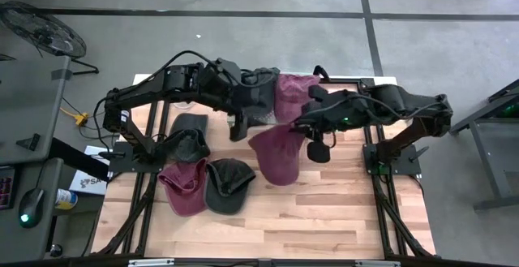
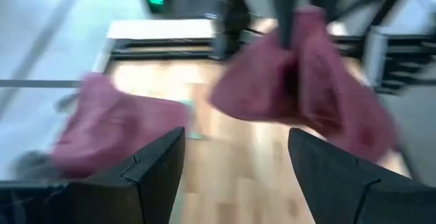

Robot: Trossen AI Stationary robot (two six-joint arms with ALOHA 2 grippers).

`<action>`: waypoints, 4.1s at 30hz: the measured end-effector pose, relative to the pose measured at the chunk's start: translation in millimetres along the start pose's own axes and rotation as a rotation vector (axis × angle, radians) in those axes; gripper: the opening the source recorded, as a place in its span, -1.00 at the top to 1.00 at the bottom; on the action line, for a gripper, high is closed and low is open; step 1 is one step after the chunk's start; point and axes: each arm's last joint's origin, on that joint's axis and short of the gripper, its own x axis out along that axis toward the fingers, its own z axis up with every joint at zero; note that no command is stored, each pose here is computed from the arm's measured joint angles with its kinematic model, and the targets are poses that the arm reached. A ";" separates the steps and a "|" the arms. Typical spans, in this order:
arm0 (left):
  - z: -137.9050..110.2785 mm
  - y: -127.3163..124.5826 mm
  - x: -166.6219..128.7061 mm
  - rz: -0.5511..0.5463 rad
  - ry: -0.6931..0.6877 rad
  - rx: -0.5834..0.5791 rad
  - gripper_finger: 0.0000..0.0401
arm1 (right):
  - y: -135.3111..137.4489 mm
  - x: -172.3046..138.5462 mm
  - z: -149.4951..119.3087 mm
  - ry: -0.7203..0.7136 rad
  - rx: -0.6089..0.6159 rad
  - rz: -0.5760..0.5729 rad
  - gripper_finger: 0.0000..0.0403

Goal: Pick & Place hat
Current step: Stack the right dark red cap on the other dark red cap on the shelf

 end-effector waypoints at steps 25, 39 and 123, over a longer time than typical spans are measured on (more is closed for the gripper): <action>4.7 9.0 -26.9 0.327 -0.062 -0.004 -0.18 | -43.9 -70.1 2.2 -0.062 0.139 -0.138 0.78; 3.1 9.0 -26.8 0.328 -0.047 -0.010 -0.18 | -82.3 -69.6 -5.1 0.019 0.220 -0.204 0.78; -4.5 8.6 -26.1 0.325 0.023 -0.057 -0.18 | -156.6 -6.6 -17.3 0.153 0.240 -0.106 0.78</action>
